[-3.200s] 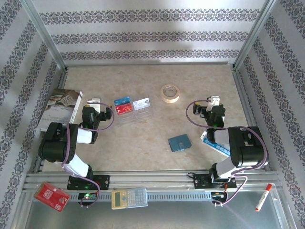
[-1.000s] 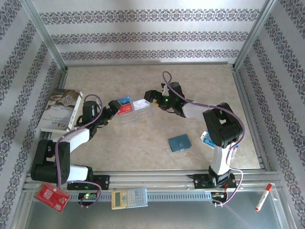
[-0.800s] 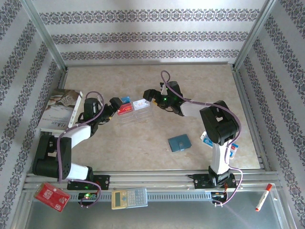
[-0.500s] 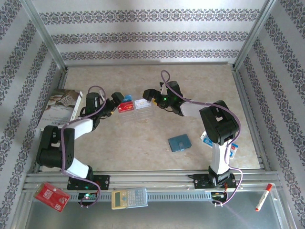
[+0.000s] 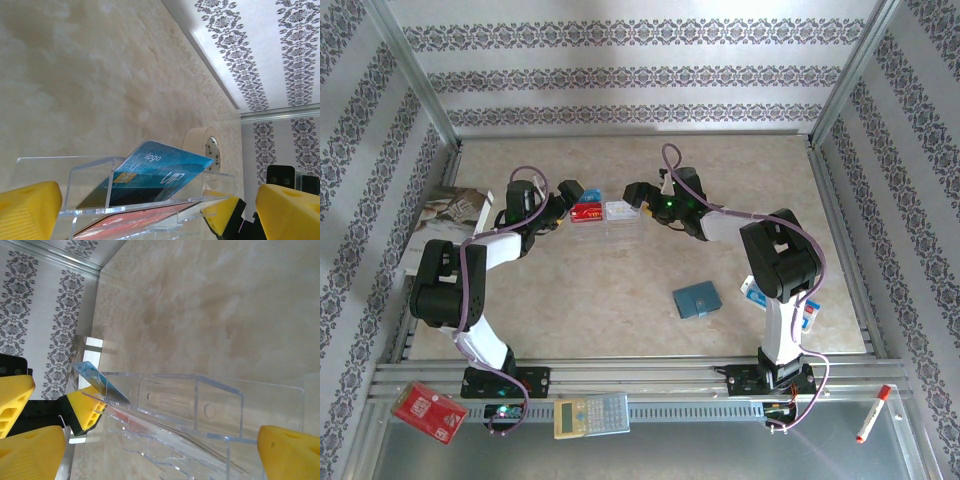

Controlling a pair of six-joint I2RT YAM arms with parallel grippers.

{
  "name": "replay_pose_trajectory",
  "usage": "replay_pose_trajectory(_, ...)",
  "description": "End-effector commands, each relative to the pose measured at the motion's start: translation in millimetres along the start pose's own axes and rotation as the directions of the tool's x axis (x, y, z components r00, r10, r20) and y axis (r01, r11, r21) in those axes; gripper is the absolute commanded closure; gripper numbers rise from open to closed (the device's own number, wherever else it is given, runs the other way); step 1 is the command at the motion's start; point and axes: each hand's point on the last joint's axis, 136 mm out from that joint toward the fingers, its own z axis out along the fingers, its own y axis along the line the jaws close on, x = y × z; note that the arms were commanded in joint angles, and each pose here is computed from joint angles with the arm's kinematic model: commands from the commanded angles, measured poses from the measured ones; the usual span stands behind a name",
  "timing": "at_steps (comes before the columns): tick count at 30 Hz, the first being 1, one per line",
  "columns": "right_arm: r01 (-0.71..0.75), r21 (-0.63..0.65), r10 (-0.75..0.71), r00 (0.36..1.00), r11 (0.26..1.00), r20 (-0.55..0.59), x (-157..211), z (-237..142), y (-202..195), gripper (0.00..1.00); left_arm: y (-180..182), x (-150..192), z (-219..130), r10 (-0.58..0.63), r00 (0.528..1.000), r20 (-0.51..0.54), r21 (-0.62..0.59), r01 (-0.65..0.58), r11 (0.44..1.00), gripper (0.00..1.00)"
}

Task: Take the credit cards out of the card holder

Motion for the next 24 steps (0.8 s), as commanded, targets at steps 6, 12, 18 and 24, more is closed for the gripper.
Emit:
replay_pose_trajectory(6, -0.016, 0.192, -0.012, 0.99, 0.981, 0.139, -14, -86, -36, 0.02, 19, 3, -38, 0.112, 0.994, 0.006, -0.176, -0.109, 0.978, 0.0)
replay_pose_trajectory(12, 0.009, 0.534, 0.021, 0.999, 0.845, -0.05, 61, -165, -71, 0.02, 11, 10, -69, 0.231, 0.971, -0.059, -0.241, -0.238, 0.941, 0.0)
replay_pose_trajectory(18, -0.007, 0.641, 0.15, 0.974, 0.768, -0.169, 139, -198, -77, 0.02, 1, 14, -73, 0.242, 0.968, -0.07, -0.214, -0.251, 0.944, 0.0)
replay_pose_trajectory(24, -0.047, 0.671, 0.218, 0.96, 0.74, -0.174, 173, -187, -91, 0.02, -3, 13, -68, 0.234, 0.969, -0.074, -0.195, -0.245, 0.95, 0.0)
